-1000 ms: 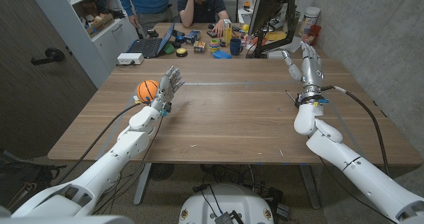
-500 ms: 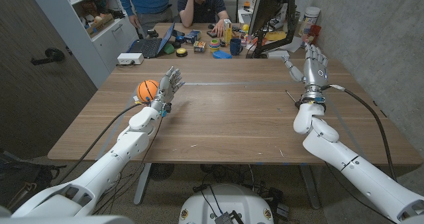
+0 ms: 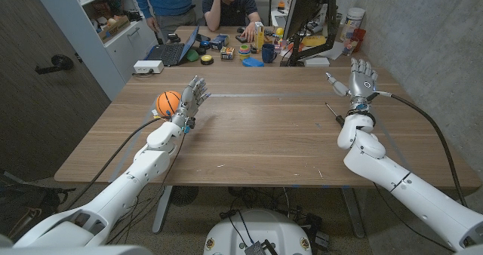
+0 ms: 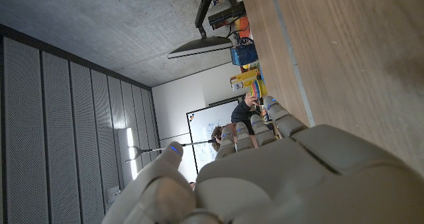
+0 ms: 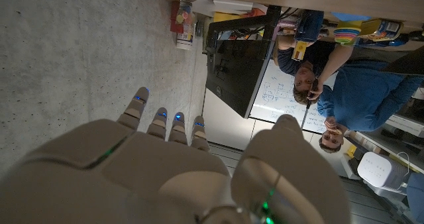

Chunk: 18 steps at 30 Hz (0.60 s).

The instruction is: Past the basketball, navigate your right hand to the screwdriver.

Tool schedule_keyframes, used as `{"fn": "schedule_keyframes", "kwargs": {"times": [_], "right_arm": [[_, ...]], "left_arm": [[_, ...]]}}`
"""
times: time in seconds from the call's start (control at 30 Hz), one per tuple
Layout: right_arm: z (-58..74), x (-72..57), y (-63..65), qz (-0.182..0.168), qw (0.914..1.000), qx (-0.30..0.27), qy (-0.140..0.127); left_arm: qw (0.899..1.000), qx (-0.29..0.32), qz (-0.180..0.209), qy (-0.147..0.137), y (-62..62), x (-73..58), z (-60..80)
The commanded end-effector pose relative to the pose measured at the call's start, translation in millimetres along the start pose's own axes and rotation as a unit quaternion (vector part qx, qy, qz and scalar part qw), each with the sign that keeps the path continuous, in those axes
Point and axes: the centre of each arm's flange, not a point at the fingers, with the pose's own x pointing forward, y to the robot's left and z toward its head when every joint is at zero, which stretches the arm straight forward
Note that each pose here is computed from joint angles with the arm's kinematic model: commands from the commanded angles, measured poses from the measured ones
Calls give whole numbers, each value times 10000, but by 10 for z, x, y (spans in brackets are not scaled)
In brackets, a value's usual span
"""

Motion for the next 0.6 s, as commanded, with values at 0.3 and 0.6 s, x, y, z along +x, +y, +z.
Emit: {"fn": "schedule_keyframes", "kwargs": {"times": [0.3,0.6], "right_arm": [[-152,47,173,1056,9928,-414,389],[-116,33,241,1471,9868,-515,446]], "left_arm": [[10000,8,15,-11,24,-39,-5],[10000,13,25,-19,23,-62,0]]}}
